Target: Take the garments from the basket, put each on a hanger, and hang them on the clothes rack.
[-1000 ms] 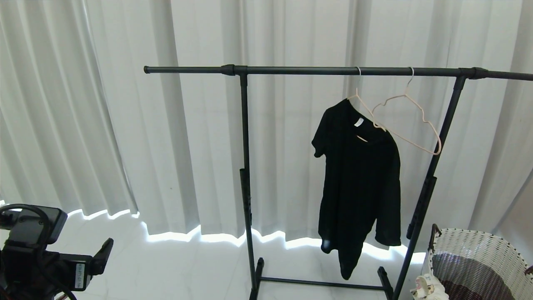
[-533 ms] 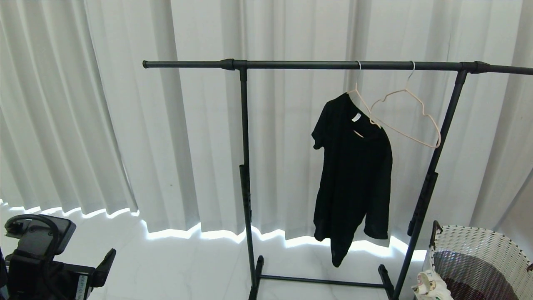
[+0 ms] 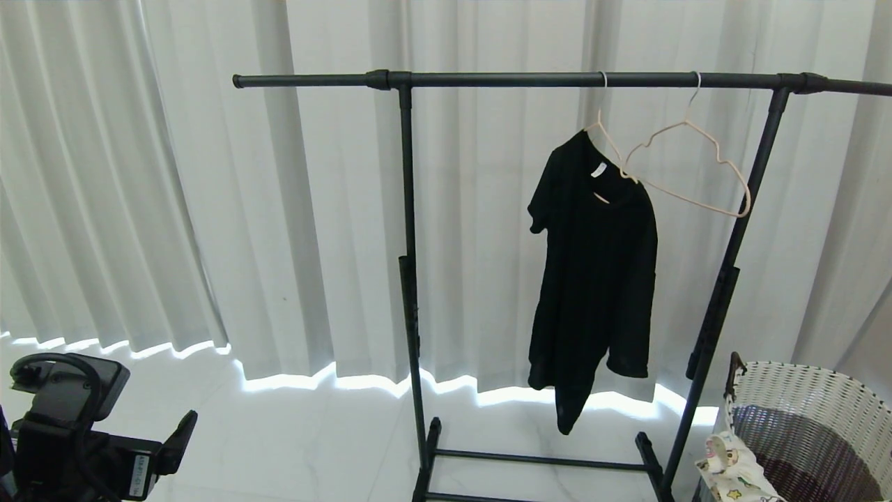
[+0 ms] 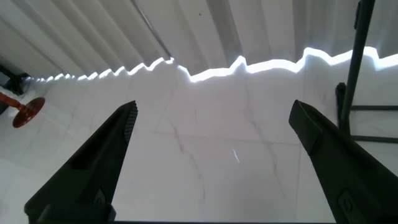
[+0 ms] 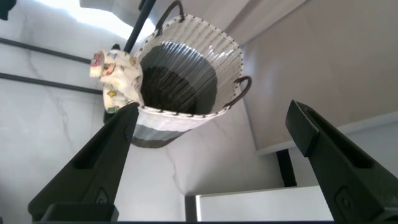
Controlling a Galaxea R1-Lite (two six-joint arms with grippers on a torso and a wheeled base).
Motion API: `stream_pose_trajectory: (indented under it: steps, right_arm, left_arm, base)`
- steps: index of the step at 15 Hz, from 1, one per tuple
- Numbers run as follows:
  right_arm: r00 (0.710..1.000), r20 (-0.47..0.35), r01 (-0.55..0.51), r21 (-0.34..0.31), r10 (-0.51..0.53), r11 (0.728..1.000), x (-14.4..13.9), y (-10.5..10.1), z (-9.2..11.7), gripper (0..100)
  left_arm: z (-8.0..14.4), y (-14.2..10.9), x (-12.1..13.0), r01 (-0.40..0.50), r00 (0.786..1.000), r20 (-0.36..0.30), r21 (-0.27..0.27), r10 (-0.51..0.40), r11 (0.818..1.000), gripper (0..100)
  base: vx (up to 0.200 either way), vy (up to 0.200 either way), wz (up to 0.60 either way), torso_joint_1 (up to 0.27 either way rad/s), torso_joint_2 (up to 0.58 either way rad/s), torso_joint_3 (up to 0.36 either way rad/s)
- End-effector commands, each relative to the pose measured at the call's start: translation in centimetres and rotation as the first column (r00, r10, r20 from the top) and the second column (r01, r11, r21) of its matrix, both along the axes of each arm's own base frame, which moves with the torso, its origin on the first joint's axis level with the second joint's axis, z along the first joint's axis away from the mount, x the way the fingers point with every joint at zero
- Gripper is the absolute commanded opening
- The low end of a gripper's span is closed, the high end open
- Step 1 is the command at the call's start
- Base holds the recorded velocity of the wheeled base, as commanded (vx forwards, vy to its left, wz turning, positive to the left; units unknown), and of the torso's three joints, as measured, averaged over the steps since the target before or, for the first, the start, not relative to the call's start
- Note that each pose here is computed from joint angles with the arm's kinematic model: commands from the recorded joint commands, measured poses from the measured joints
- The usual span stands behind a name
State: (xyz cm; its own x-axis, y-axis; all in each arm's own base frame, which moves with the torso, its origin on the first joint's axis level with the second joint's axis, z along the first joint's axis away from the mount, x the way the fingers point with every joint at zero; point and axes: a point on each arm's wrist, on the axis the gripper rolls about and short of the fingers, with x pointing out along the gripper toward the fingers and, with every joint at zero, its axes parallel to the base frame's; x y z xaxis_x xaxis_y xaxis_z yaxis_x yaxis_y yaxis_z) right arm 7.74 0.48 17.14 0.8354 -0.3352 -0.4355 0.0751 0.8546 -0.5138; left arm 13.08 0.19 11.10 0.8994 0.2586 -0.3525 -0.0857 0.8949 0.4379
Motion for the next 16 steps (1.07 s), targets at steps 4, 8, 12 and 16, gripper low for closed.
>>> stream_pose_trajectory:
  steps: [4,8,12,16]
  right_arm:
    - [1.000,-0.011,0.000,-0.002,0.000,1.000,-0.3,-0.1,-0.5,100]
    - [1.000,0.002,-0.013,-0.013,0.013,1.000,-1.8,-0.4,-2.7,100]
    - [1.000,0.005,-0.016,-0.012,0.016,1.000,-2.3,-0.5,-3.1,100]
    - [0.987,-0.013,-0.158,0.069,0.159,0.985,-2.1,-0.1,-3.3,100]
  left_arm:
    - [0.1,0.0,0.0,0.000,1.000,0.003,0.000,0.000,1.000,100]
    - [0.1,-0.2,0.0,0.017,1.000,0.006,0.000,-0.017,1.000,100]
    - [0.2,-0.6,0.1,0.044,0.999,0.011,0.000,-0.044,0.999,100]
    - [0.3,-0.7,0.2,0.057,0.998,0.012,0.005,-0.057,0.998,100]
  base:
    - [0.000,-0.050,0.00,-0.077,0.25,0.171]
    - [0.000,-0.200,0.00,-0.004,0.03,0.022]
    - [0.000,-0.150,0.00,-0.002,0.00,0.005]
    - [0.000,0.000,0.00,0.000,0.00,0.000]
